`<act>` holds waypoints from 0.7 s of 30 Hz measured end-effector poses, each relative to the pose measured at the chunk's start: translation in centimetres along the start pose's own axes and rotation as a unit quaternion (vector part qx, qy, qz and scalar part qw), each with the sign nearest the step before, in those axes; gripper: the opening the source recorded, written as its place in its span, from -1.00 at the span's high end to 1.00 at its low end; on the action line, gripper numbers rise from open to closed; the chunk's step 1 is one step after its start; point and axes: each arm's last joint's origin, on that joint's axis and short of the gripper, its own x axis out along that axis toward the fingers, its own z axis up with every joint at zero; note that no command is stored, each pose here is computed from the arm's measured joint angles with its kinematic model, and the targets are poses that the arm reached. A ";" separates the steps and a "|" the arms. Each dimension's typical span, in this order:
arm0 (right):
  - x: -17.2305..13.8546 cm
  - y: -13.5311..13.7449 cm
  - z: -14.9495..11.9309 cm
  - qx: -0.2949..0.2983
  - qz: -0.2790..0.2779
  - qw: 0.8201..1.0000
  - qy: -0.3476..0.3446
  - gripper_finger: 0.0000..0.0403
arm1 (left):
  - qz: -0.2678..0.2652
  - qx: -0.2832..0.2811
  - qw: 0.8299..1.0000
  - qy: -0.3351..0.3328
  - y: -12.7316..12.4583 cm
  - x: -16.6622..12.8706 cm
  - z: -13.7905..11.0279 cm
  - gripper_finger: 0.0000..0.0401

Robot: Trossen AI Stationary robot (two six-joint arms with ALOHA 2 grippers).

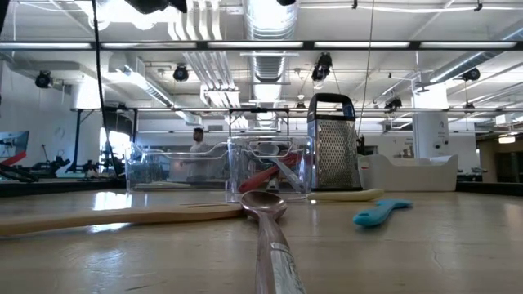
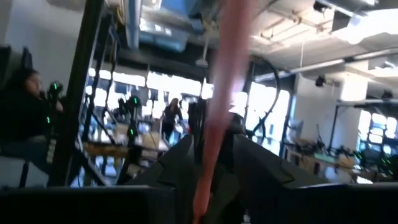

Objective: Pick & Place Kitchen Items
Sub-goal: Put the pink spatula into the white bin

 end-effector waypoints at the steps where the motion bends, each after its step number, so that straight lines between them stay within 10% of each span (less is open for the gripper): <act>1: -0.5 0.2 0.3 -0.002 -0.003 1.000 0.010 0.42 | 0.004 0.000 1.000 0.016 -0.1 -0.2 0.3 0.83; 13: -5.7 1.8 3.0 0.060 -0.012 0.988 0.140 -0.03 | 0.057 -0.041 0.963 0.258 -1.1 -4.9 3.6 0.83; 21: -5.2 -0.5 2.4 0.104 -0.010 0.975 0.196 -0.11 | 0.077 -0.151 0.876 0.451 -1.6 -6.6 3.3 0.83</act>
